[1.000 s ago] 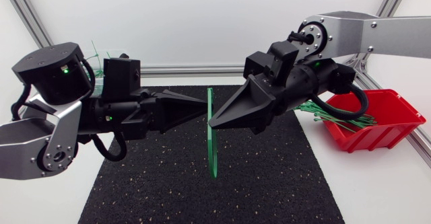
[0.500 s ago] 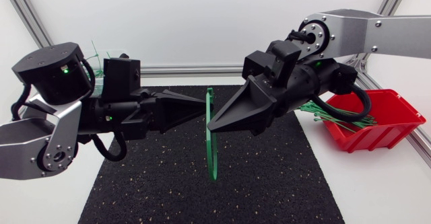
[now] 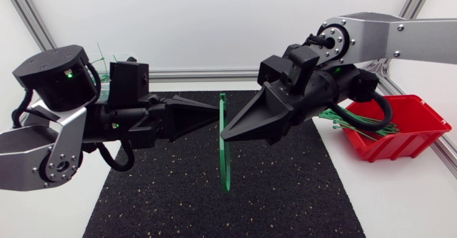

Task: Take a green cable tie from the red box, thread the tail through the head to close it, then place it in the transparent bin on the left.

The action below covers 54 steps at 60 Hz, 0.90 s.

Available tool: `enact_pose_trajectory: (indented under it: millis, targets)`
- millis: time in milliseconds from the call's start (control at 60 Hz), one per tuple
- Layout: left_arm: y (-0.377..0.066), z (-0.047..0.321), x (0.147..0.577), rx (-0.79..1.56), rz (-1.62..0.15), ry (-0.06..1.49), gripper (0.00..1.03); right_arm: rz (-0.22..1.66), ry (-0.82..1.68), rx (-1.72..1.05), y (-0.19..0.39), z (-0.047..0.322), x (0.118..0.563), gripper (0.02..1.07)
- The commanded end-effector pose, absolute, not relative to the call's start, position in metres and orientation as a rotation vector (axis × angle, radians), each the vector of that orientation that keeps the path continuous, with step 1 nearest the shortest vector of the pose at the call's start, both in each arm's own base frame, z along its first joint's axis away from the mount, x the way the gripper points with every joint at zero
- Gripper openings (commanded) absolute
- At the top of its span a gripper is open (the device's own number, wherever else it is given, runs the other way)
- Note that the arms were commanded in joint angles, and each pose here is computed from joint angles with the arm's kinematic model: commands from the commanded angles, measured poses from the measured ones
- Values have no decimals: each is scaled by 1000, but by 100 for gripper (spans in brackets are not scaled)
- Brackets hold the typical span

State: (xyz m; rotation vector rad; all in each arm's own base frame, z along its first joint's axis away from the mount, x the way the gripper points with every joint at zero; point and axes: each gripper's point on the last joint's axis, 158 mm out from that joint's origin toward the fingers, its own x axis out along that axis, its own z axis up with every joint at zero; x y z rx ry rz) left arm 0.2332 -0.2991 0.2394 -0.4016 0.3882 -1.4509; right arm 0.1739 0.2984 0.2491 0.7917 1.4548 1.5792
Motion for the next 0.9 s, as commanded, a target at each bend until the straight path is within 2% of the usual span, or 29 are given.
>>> enact_pose_trajectory:
  millis: [0, 883]
  targets:
    - [-300, 234, 233, -402, -1450, 395, 3, 1575, 1451, 799, 296, 247, 174, 8]
    - [-301, 236, 229, -399, -1460, 391, 3, 1564, 1425, 804, 297, 248, 192, 8]
